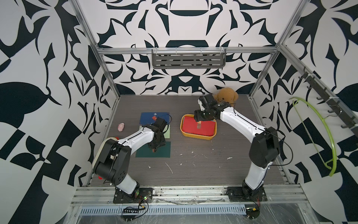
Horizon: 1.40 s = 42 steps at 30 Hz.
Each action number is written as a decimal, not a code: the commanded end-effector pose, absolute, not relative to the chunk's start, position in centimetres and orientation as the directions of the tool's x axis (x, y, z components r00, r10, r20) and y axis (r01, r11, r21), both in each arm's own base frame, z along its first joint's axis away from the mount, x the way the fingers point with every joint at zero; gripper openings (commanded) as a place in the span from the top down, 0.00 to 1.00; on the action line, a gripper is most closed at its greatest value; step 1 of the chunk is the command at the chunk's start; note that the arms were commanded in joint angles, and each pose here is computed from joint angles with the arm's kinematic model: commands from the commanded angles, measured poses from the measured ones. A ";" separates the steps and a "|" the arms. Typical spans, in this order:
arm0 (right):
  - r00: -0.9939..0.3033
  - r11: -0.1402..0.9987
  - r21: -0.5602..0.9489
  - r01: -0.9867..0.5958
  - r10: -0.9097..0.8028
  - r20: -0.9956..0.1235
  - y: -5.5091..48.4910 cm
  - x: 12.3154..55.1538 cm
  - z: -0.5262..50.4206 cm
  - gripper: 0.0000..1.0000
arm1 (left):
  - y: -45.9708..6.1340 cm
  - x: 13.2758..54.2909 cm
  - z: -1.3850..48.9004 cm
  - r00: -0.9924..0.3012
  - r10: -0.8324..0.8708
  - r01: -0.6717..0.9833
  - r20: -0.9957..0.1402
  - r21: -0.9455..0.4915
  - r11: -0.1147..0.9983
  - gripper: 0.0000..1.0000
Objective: Put the sealed envelopes into the storage box
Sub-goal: Move the envelope to the center of the board.
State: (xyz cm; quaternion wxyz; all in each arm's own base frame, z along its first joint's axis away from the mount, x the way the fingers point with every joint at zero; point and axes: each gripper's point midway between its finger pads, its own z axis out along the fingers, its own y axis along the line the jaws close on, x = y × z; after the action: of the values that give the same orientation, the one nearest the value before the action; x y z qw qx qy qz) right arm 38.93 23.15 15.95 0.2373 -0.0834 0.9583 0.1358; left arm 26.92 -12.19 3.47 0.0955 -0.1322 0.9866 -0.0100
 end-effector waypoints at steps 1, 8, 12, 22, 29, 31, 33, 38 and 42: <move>-0.879 0.929 0.290 -0.231 -0.072 -0.471 22.9 35.7 17.6 0.30 | -11.9 25.6 2.1 -0.951 -0.265 -0.267 -0.157 -0.012 0.964 0.51; -0.912 0.921 0.337 -0.194 -0.043 -0.409 21.1 30.5 16.5 0.28 | -15.7 22.5 0.1 -0.972 -0.210 -0.210 -0.105 -0.006 0.978 0.51; -0.925 0.924 0.346 -0.164 -0.023 -0.378 20.1 28.7 16.2 0.27 | -18.7 20.7 -0.3 -0.970 -0.234 -0.230 -0.068 -0.068 0.971 0.51; -0.958 0.920 0.368 -0.136 -0.027 -0.285 19.1 25.3 14.6 0.27 | -30.3 18.3 1.0 -0.993 -0.119 -0.116 -0.001 -0.220 0.969 0.52; -0.956 0.921 0.373 -0.116 -0.001 -0.295 19.0 25.4 14.6 0.27 | -33.6 19.3 5.7 -0.994 -0.074 -0.048 -0.077 -0.299 0.953 0.51; -0.957 0.921 0.372 -0.113 -0.001 -0.289 19.2 25.7 14.4 0.28 | -32.6 20.2 8.0 -0.988 -0.084 -0.041 -0.126 -0.313 0.949 0.50; -0.960 0.920 0.379 -0.104 0.006 -0.280 19.5 26.0 14.3 0.31 | -30.8 20.9 9.4 -0.983 -0.110 -0.059 -0.147 -0.316 0.947 0.49; -0.963 0.904 0.408 -0.125 -0.011 -0.270 21.9 26.0 14.0 0.35 | -24.1 22.8 9.9 -0.964 -0.211 -0.153 -0.162 -0.311 0.938 0.47; -0.964 0.882 0.442 -0.162 -0.045 -0.263 25.5 25.3 13.5 0.42 | -19.7 24.0 8.7 -0.954 -0.264 -0.198 -0.142 -0.364 0.910 0.45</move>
State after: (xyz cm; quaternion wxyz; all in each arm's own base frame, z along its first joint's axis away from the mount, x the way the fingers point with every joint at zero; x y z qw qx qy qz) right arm 24.67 22.33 11.63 0.1014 -0.0463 0.9744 0.1952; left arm 24.99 -22.27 10.76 0.1227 -0.1311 0.9659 -0.1866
